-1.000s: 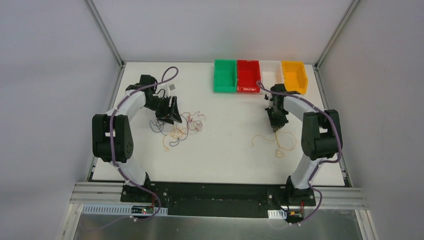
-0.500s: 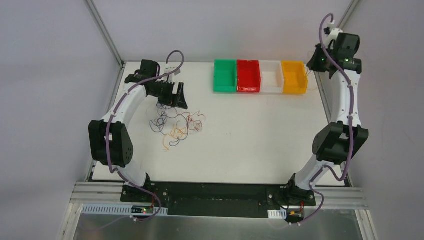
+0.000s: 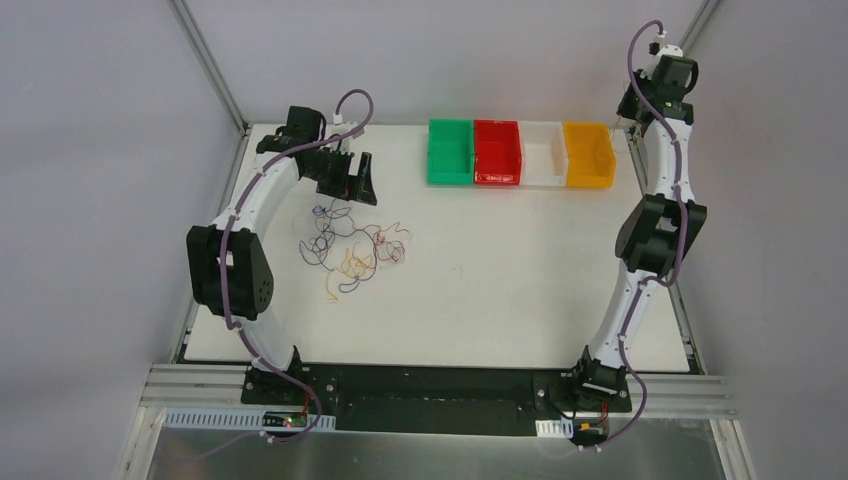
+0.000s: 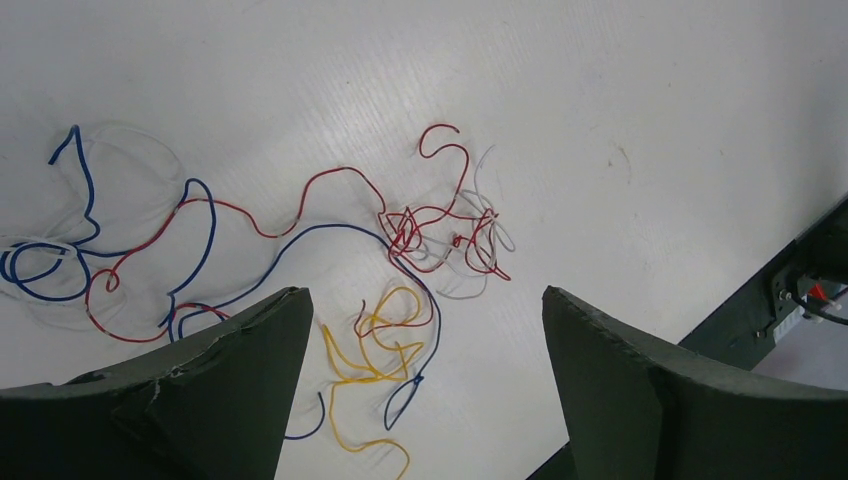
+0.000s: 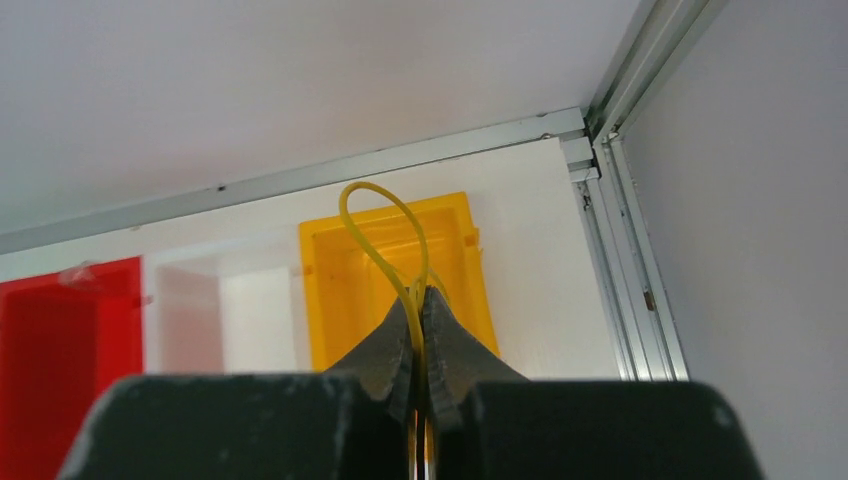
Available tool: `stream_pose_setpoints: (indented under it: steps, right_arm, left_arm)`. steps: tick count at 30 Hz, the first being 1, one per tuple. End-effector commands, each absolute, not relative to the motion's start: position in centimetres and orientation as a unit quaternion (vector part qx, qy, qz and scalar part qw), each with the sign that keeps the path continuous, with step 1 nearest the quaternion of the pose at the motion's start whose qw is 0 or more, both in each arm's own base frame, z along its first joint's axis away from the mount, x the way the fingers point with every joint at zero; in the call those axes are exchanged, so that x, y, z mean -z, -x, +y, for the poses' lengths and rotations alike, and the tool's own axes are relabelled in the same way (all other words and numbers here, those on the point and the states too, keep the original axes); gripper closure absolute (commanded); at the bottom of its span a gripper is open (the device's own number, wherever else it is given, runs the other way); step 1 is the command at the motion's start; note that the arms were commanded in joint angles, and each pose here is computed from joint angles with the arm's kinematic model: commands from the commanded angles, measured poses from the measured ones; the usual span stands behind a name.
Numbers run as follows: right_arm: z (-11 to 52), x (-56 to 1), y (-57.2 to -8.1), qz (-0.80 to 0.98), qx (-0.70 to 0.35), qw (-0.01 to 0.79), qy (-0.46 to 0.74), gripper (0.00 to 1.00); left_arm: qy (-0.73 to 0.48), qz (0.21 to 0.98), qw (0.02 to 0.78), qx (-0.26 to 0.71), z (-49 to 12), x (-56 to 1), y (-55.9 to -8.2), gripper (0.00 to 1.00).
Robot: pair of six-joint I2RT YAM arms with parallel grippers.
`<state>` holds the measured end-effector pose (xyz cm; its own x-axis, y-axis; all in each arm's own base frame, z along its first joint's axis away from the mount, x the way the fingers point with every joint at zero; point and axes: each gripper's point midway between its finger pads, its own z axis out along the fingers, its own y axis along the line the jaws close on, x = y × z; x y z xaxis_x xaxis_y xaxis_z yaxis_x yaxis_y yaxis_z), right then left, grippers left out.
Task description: Untangle the cables
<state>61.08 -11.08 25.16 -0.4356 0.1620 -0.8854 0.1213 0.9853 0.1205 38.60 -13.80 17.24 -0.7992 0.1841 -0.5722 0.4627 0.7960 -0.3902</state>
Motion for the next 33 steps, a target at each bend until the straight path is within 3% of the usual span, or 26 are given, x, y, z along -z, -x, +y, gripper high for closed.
stream_pose_setpoints:
  steps: [1,8,15,18,20,23,27,33]
  right_arm:
    - [-11.5,-27.5,-64.2,0.805,0.042,0.587,-0.079,1.0]
    - [-8.4,-23.0,-65.9,0.822,0.03,0.562,-0.088,1.0]
    - [-6.1,-18.2,-66.5,0.839,-0.085,0.52,-0.133,1.0]
    - [-7.0,-16.6,-66.6,0.842,-0.087,0.51,-0.151,1.0]
    - [-8.1,-16.3,-66.4,0.843,-0.082,0.507,-0.159,0.87]
    - [-9.4,-16.9,-65.8,0.843,-0.082,0.505,-0.165,0.49]
    - [-9.4,-20.1,-64.5,0.841,-0.102,0.513,-0.138,0.26]
    - [-7.8,-24.0,-60.4,0.851,-0.126,0.503,-0.081,0.03]
  left_arm:
    - [-0.184,0.912,0.273,0.243,-13.5,-17.8,-39.6,0.12]
    - [-0.186,0.919,0.269,0.219,-12.8,-16.6,-40.4,0.12]
    - [-0.169,0.926,0.247,0.23,-12.9,-15.3,-40.0,0.12]
    - [-0.16,0.928,0.232,0.243,-13.2,-14.8,-39.5,0.12]
    - [-0.157,0.929,0.225,0.249,-13.3,-14.7,-39.1,0.12]
    - [-0.151,0.931,0.212,0.256,-13.4,-14.3,-38.3,0.12]
    - [-0.137,0.934,0.186,0.271,-13.7,-13.4,-36.7,0.13]
    - [-0.101,0.957,0.099,0.253,-12.8,-8.0,-32.7,0.16]
